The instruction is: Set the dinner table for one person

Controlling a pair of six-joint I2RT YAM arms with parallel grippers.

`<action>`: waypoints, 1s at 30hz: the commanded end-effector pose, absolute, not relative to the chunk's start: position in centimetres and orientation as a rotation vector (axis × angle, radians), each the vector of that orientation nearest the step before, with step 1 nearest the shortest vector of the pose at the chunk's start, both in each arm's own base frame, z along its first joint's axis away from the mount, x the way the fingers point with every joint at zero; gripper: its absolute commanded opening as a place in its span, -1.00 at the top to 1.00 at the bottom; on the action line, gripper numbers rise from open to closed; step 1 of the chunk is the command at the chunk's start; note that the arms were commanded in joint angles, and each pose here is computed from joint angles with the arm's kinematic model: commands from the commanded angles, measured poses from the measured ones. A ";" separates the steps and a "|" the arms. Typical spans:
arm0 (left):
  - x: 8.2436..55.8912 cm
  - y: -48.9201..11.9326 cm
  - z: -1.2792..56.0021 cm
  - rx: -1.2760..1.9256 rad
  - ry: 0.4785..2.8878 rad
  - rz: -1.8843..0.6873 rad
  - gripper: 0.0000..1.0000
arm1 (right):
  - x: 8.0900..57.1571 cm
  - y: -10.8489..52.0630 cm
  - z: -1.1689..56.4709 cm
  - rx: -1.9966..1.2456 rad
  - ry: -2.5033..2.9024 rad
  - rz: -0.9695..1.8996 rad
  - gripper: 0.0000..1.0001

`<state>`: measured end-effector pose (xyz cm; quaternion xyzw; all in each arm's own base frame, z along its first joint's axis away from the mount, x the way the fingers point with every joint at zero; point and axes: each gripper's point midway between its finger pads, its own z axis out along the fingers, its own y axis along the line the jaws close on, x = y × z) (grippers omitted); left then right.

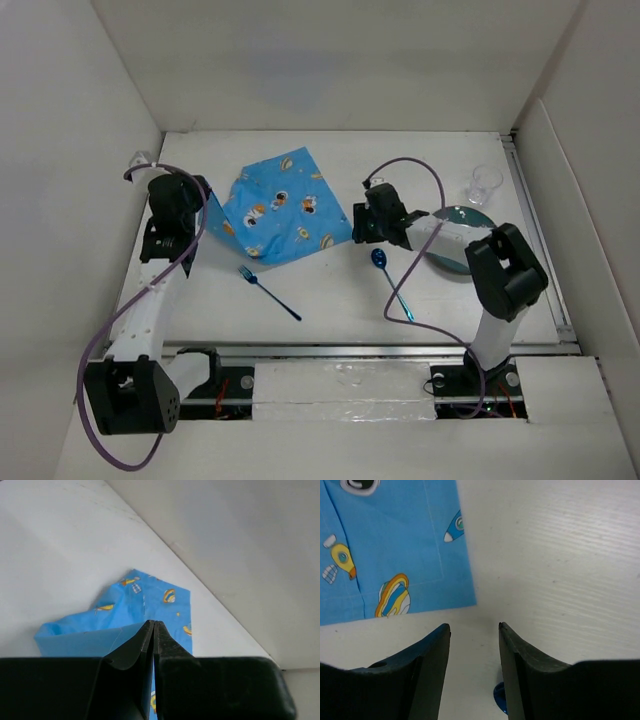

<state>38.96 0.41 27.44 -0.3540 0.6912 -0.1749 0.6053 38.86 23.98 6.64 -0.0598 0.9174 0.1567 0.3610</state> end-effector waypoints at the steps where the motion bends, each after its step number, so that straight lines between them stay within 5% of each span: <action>1: 36.4 1.6 32.7 -0.781 1.427 -0.389 1.00 | 39.1 26.7 6.6 -0.205 2.324 0.395 0.01; 15: 34.8 -0.8 33.3 -0.679 1.417 -0.499 1.00 | 40.4 26.5 4.3 -0.159 2.354 0.140 -0.02; 30: 34.8 -1.3 33.2 -0.664 1.423 -0.527 1.00 | 41.0 26.8 2.5 -0.148 2.381 0.176 0.01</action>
